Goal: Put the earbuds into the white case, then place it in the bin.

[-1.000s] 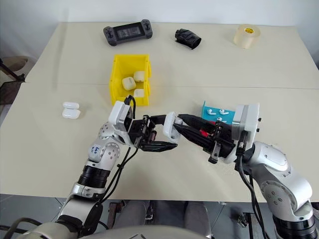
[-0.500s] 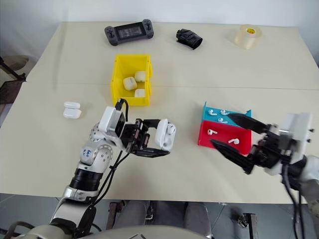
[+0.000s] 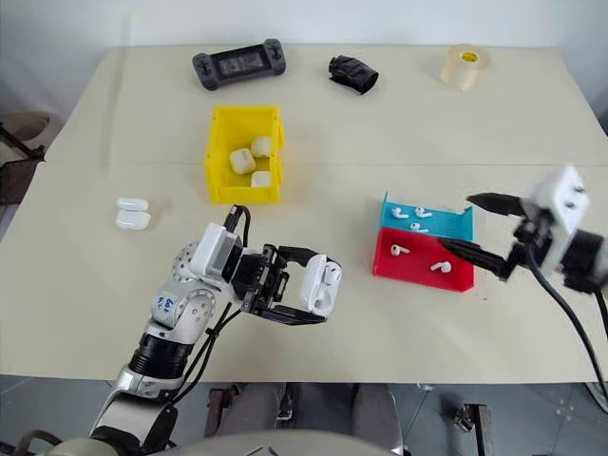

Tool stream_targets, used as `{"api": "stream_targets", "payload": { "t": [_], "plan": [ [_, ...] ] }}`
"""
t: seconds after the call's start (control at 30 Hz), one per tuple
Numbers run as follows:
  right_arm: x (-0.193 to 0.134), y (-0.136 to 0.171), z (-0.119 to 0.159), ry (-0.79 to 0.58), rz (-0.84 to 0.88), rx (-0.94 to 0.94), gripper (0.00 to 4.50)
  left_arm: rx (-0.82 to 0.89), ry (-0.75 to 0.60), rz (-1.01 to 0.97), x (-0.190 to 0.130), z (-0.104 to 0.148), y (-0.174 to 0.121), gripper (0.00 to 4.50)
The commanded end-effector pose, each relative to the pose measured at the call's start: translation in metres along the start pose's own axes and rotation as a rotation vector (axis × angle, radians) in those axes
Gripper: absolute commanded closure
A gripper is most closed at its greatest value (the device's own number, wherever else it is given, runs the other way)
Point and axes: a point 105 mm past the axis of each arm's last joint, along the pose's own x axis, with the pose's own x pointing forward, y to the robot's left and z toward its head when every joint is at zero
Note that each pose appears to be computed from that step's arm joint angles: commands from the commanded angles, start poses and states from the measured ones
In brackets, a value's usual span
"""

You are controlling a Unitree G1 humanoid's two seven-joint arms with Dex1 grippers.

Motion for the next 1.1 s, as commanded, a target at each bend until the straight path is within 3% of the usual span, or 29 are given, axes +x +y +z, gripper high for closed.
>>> {"api": "stream_targets", "payload": {
  "t": [0.03,0.2,0.5,0.77,0.87,1.0,1.1],
  "plan": [
    [0.016,-0.021,-0.018,0.217,0.009,0.020,0.03,0.040,-0.005,0.005,0.003,0.005,-0.002,1.71],
    [0.042,-0.046,-0.018,0.318,0.011,-0.015,0.03,0.050,-0.006,0.022,0.004,0.005,-0.002,1.71],
    [0.072,-0.064,-0.031,0.418,0.046,-0.064,0.03,0.066,0.008,0.043,-0.001,0.005,-0.002,1.71],
    [0.079,-0.072,-0.038,0.469,0.069,-0.074,0.03,0.072,0.010,0.061,-0.002,0.004,-0.003,1.71],
    [0.079,-0.073,-0.039,0.475,0.073,-0.073,0.62,0.074,0.011,0.065,-0.003,0.004,-0.003,1.71],
    [0.078,-0.077,-0.038,0.486,0.067,-0.091,1.93,0.076,0.011,0.068,-0.003,0.004,-0.003,1.71],
    [0.078,-0.079,-0.037,0.489,0.065,-0.098,1.93,0.077,0.011,0.069,-0.003,0.004,-0.003,1.71]
  ]
}}
